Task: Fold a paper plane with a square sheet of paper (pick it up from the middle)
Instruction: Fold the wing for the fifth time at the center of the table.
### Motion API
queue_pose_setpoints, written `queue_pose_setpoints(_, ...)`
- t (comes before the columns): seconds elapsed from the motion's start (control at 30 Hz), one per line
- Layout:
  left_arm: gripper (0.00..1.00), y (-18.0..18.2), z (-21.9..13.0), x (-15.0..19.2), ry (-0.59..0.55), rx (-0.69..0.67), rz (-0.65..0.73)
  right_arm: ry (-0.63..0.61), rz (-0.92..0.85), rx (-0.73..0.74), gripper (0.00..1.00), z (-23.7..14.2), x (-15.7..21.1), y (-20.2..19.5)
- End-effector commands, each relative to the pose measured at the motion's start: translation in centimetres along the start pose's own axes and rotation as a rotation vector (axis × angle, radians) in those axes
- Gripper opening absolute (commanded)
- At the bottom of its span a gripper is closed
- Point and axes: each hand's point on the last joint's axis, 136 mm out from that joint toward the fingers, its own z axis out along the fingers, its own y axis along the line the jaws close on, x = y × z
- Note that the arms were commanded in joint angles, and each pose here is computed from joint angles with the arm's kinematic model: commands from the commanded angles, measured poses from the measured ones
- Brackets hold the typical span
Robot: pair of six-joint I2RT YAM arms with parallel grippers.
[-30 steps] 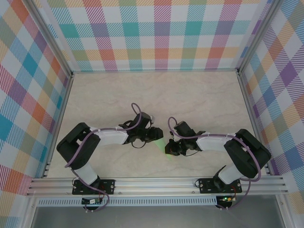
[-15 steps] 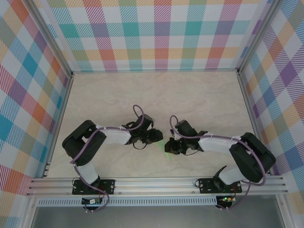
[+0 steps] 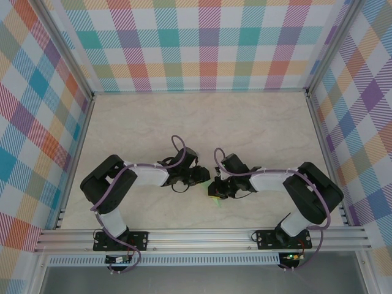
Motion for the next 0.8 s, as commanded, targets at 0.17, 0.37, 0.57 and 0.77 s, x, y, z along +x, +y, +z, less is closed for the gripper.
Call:
queue_pose_setpoints(0.17,0.33,5.1,1.4,1.5,0.025,-0.148,-0.057,0.058,0.016,0.073,0.14,0.4,2.3,-3.1)
queue_pose_setpoints(0.37,0.32,5.9,1.4,1.4,0.027,-0.159,-0.073,0.068,0.006,0.044,0.15,-0.6,3.8,-3.1)
queue_pose_setpoints(0.57,0.32,6.3,1.6,1.5,0.035,-0.165,-0.079,0.088,0.009,0.057,0.17,-1.5,5.7,-4.3)
queue_pose_setpoints(0.77,0.32,6.4,1.7,1.6,0.041,-0.159,-0.084,0.088,0.001,0.124,0.18,-2.8,6.9,-5.7)
